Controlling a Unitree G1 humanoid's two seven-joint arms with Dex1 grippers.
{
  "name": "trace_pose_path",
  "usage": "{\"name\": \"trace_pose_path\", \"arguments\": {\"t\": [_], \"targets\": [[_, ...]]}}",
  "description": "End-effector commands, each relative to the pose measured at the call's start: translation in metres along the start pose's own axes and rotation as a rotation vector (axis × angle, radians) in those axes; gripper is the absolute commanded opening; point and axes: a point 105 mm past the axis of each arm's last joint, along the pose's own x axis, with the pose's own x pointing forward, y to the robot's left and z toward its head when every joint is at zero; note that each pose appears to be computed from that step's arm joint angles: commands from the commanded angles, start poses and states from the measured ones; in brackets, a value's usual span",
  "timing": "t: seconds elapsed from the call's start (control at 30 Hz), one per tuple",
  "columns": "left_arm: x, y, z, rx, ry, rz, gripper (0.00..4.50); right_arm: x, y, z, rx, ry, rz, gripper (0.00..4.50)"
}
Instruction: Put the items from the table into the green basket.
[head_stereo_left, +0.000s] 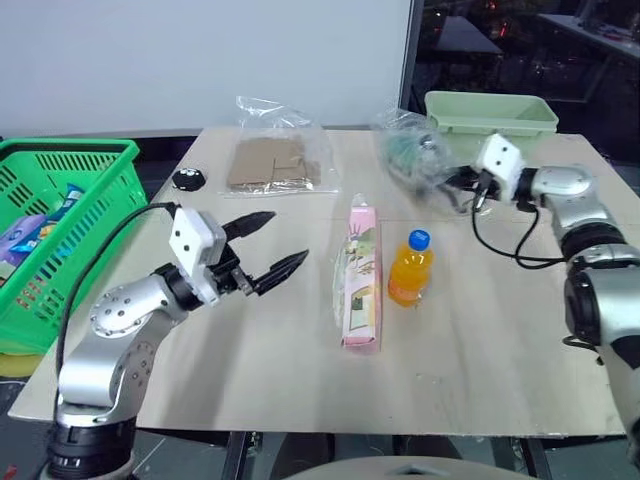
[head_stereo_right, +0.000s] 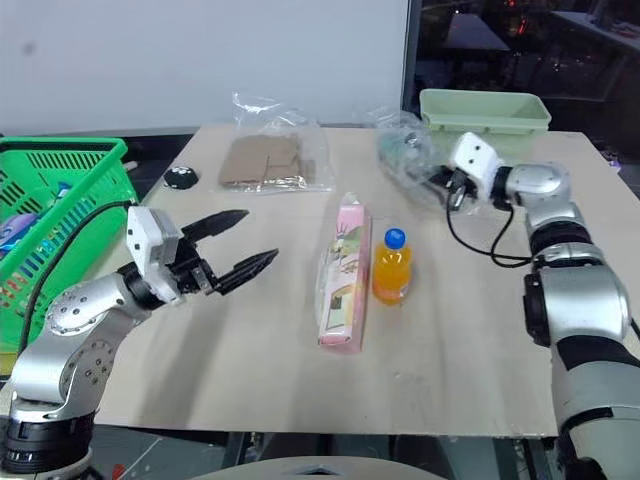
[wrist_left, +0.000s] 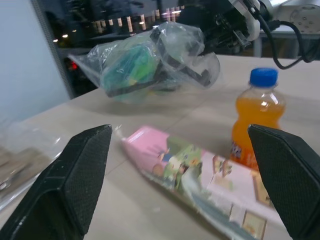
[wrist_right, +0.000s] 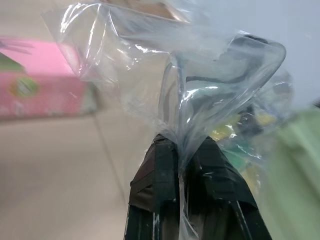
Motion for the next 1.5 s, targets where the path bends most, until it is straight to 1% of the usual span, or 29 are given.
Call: {"name": "trace_pose_path", "arguments": {"t": [0.03, 0.17, 0.37, 0.53, 0.67, 0.8, 0.83, 0.9, 0.93, 0.97, 1.0, 1.1, 1.17, 1.23, 1.3, 1.33, 1.5], "targets": [[0.017, 0.000, 0.015, 0.007, -0.059, -0.064, 4.50, -0.032, -0.035, 0.020, -0.057, -0.054, -0.121, 0.04], [0.038, 0.001, 0.033, 0.020, -0.122, -0.142, 4.50, -0.068, -0.049, 0.006, -0.047, 0.006, -0.190, 0.04], [0.060, -0.010, 0.046, 0.058, -0.128, -0.325, 4.50, -0.137, -0.057, -0.014, -0.039, 0.092, -0.268, 0.04], [0.074, -0.012, 0.050, 0.070, -0.153, -0.389, 4.50, -0.179, -0.047, -0.024, 0.006, 0.167, -0.303, 0.04], [0.083, -0.015, 0.050, 0.063, -0.167, -0.439, 4.50, -0.195, -0.022, -0.022, 0.037, 0.214, -0.256, 0.04], [0.088, -0.018, 0.048, 0.057, -0.173, -0.474, 4.50, -0.205, 0.006, -0.018, 0.140, 0.271, -0.149, 1.59], [0.089, -0.017, 0.048, 0.058, -0.178, -0.477, 4.50, -0.208, 0.012, -0.016, 0.173, 0.285, -0.125, 2.12], [0.092, -0.016, 0.051, 0.055, -0.198, -0.476, 4.50, -0.215, 0.016, -0.012, 0.214, 0.303, -0.121, 2.92], [0.093, -0.016, 0.051, 0.056, -0.200, -0.477, 4.50, -0.220, 0.018, -0.010, 0.242, 0.318, -0.111, 3.40], [0.093, -0.016, 0.051, 0.056, -0.201, -0.477, 4.50, -0.224, 0.019, -0.008, 0.256, 0.331, -0.112, 4.04], [0.094, -0.016, 0.051, 0.058, -0.200, -0.478, 4.50, -0.227, 0.019, -0.007, 0.266, 0.340, -0.111, 4.41], [0.090, -0.013, 0.047, 0.054, -0.192, -0.462, 4.50, -0.227, 0.009, 0.014, 0.289, 0.273, -0.131, 4.47], [0.086, -0.009, 0.044, 0.055, -0.180, -0.435, 4.50, -0.217, 0.008, 0.024, 0.300, 0.197, -0.134, 4.47], [0.079, -0.005, 0.038, 0.054, -0.157, -0.397, 4.50, -0.200, 0.014, 0.029, 0.332, 0.123, -0.105, 4.47], [0.072, -0.002, 0.032, 0.059, -0.126, -0.368, 4.50, -0.187, 0.022, 0.028, 0.354, 0.087, -0.074, 4.47], [0.069, -0.002, 0.029, 0.059, -0.110, -0.359, 4.50, -0.181, 0.027, 0.027, 0.359, 0.072, -0.051, 4.47], [0.051, -0.004, 0.014, 0.060, -0.036, -0.314, 4.50, -0.152, 0.053, 0.031, 0.446, -0.094, 0.058, 4.47]]}}
